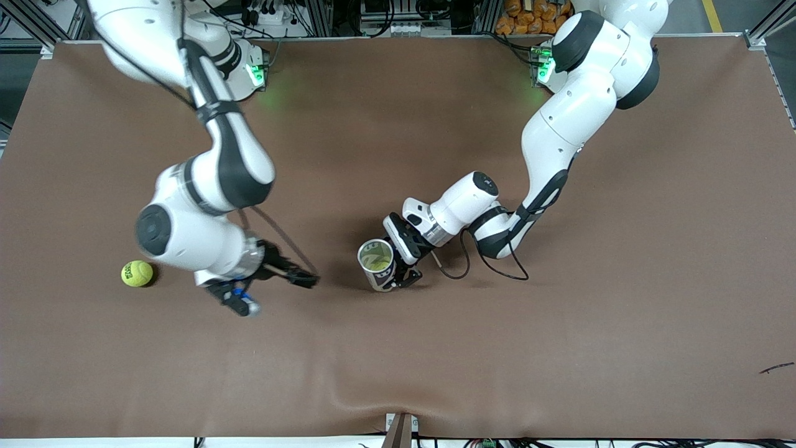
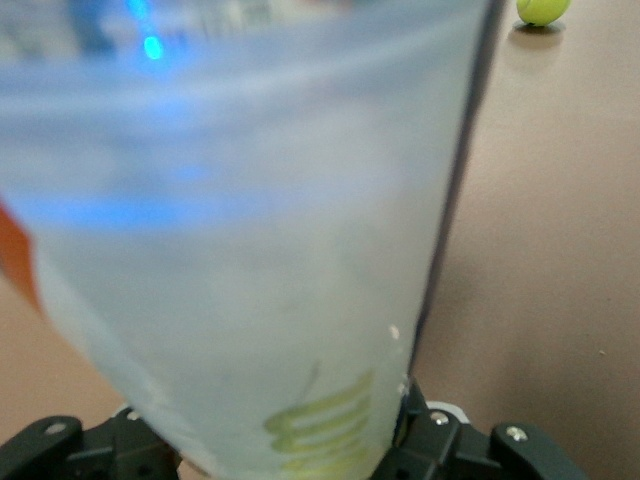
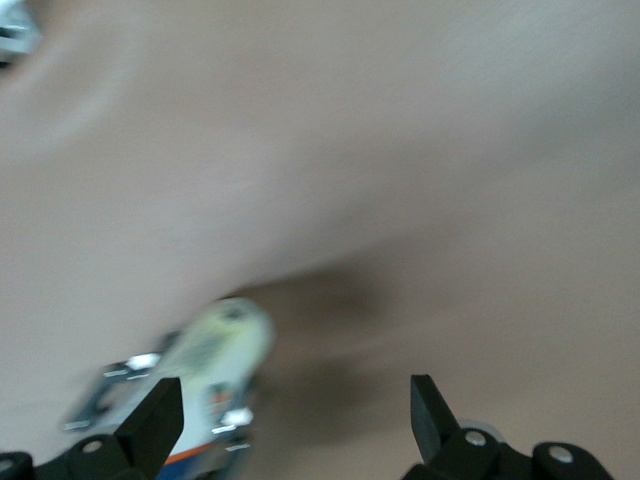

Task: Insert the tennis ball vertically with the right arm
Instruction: 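Reach the right gripper to the second ball and grasp it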

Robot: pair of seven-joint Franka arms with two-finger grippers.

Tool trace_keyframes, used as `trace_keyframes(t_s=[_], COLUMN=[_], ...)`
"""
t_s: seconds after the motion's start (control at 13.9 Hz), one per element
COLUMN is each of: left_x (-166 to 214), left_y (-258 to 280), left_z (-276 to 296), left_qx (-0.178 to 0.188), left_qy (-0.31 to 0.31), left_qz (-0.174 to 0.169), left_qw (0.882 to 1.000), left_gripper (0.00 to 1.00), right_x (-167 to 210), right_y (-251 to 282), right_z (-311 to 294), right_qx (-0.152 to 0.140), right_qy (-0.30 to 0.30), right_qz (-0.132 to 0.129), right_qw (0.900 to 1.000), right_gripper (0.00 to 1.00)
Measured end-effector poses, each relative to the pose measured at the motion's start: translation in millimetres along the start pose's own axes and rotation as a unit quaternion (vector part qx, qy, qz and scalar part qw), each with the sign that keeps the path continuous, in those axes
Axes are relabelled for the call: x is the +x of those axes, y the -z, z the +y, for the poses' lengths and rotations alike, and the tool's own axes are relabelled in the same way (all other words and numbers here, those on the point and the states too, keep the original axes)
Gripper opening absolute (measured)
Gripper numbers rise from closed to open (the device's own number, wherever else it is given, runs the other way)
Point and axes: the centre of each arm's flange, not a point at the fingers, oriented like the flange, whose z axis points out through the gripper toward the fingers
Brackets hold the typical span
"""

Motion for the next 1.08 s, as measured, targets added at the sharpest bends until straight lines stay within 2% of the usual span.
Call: trace_keyframes(t_s=[0.22, 0.36, 0.57, 0.79, 1.08], left_x=[0, 0, 0, -1, -3], left_y=[0, 0, 0, 1, 3], left_z=[0, 0, -1, -4, -11], left_qx=[0.000, 0.000, 0.000, 0.002, 0.007], left_qy=[0.000, 0.000, 0.000, 0.002, 0.005], left_qz=[0.000, 0.000, 0.000, 0.001, 0.000], left_qw=[1.000, 1.000, 1.000, 1.000, 1.000], left_gripper=[0.77, 0.77, 0.77, 0.77, 0.78], right_x=[35, 53, 82, 112, 135], right_y=[-1, -7, -7, -2, 14], right_z=[59, 97, 167, 260, 366], right_qx=[-0.025, -0.058, -0.112, -0.118, -0.145], right_qy=[0.052, 0.086, 0.160, 0.206, 0.233], right_qz=[-0.015, -0.015, -0.023, -0.048, -0.066], right_qw=[0.998, 0.995, 0.980, 0.970, 0.959], right_gripper=[1.00, 1.00, 1.00, 1.00, 1.00])
